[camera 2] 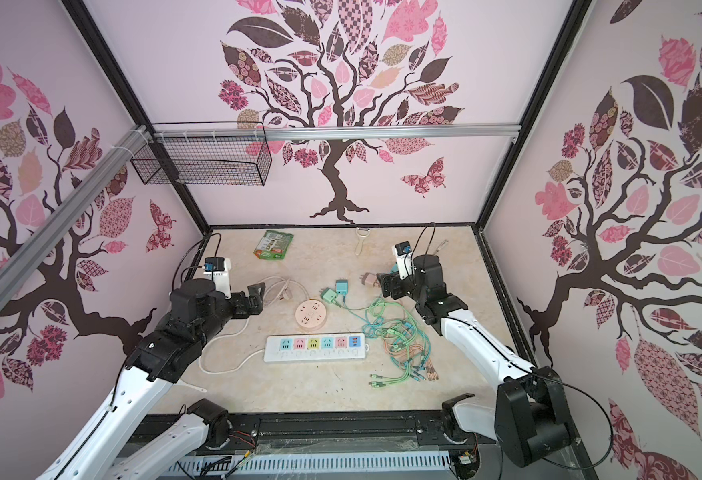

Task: Insert the plug
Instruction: 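Reach the right gripper toward the mint green charger plug while the left arm rises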

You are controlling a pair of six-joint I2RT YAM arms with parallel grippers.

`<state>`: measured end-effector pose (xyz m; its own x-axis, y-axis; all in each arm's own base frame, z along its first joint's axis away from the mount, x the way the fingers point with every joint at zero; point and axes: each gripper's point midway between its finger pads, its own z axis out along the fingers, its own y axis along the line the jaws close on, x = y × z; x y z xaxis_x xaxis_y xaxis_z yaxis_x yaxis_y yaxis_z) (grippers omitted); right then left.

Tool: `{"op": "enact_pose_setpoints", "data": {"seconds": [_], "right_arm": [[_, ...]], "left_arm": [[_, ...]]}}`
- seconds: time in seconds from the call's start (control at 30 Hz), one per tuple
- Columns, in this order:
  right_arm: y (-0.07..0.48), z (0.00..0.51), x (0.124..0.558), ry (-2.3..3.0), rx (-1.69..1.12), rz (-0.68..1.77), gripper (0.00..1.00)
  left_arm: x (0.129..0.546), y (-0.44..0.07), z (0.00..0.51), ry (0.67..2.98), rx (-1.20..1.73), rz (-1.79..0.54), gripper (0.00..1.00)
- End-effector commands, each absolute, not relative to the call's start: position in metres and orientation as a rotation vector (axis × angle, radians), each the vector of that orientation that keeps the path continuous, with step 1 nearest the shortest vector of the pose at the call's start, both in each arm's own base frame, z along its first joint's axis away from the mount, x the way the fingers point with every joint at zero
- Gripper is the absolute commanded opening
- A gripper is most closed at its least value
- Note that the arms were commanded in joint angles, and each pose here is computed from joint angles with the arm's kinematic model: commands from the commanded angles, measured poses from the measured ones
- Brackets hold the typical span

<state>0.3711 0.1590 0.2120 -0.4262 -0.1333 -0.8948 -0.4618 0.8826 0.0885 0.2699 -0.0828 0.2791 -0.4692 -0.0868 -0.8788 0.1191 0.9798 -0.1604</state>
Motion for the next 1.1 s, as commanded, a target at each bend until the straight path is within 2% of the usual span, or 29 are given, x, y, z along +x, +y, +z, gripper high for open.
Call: {"op": "enact_pose_setpoints", "data": {"seconds": [0.0,0.5,1.07], "right_arm": [[0.18,0.209,0.365,2.047,-0.538,0.426,0.86],[0.245,0.179,0.363,2.144,-0.731,0.527,0.75],[0.307,0.121,0.385,2.253,-0.831,0.6,0.61]], "left_arm": [[0.25,-0.089,0.277,2.083,0.109,-0.29,0.98],[0.224,-0.093,0.278,2.059,0.191,-0.362,0.98],[0.224,-0.096,0.259,2.061,0.175,-0.39,0.98]]}}
